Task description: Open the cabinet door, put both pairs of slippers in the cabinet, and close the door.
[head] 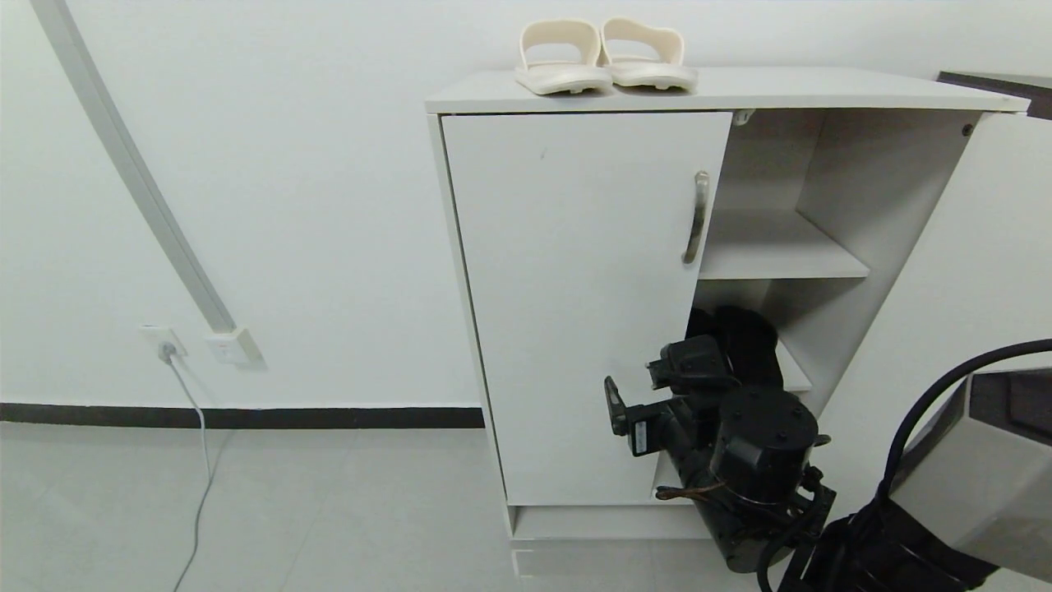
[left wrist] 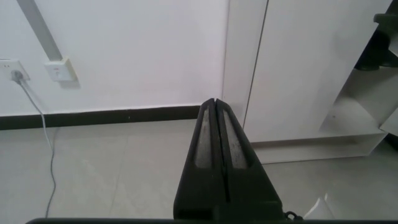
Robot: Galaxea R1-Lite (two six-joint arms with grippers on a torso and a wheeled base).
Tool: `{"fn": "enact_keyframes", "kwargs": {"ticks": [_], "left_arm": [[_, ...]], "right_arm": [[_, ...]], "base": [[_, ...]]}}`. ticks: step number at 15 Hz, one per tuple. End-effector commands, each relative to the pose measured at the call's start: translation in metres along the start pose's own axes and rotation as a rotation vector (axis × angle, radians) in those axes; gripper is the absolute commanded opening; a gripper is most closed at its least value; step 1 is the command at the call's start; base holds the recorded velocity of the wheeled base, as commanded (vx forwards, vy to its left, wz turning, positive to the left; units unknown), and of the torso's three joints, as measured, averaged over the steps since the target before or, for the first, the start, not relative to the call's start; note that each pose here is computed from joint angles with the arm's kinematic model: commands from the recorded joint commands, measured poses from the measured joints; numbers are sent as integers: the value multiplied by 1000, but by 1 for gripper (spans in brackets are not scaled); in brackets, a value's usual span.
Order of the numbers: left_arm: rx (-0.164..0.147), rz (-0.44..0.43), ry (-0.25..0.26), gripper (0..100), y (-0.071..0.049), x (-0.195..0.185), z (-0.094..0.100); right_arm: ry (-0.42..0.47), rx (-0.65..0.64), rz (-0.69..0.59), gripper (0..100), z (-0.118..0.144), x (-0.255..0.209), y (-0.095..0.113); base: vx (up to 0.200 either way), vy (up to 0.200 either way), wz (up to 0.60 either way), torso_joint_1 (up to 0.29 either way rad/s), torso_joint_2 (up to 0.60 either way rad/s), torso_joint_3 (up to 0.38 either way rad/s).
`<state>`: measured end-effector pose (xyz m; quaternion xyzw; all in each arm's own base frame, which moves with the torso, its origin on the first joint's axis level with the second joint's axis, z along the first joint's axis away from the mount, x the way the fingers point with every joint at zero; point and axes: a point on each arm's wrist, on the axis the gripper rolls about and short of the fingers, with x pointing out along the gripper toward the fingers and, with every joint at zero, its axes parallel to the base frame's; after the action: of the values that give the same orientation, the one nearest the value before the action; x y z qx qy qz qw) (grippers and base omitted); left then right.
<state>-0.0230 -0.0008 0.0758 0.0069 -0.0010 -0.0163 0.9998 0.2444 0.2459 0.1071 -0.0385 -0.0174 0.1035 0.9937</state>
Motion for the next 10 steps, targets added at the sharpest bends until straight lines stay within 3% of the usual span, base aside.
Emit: {"fn": "enact_keyframes", "kwargs": {"ticks": [1, 8, 10], "left_arm": [[0, 0, 2, 0, 0, 0, 0], [0, 0, 2, 0, 0, 0, 0], [0, 0, 2, 0, 0, 0, 0]], "right_arm": [[4, -5, 0, 100, -1, 0, 1], [5, -6, 0, 100, -2, 0, 1], [5, -7, 0, 100, -2, 0, 1]], "base": [[0, 0, 0, 0, 0, 0], [0, 0, 0, 0, 0, 0], [0, 0, 0, 0, -125, -222]]}}
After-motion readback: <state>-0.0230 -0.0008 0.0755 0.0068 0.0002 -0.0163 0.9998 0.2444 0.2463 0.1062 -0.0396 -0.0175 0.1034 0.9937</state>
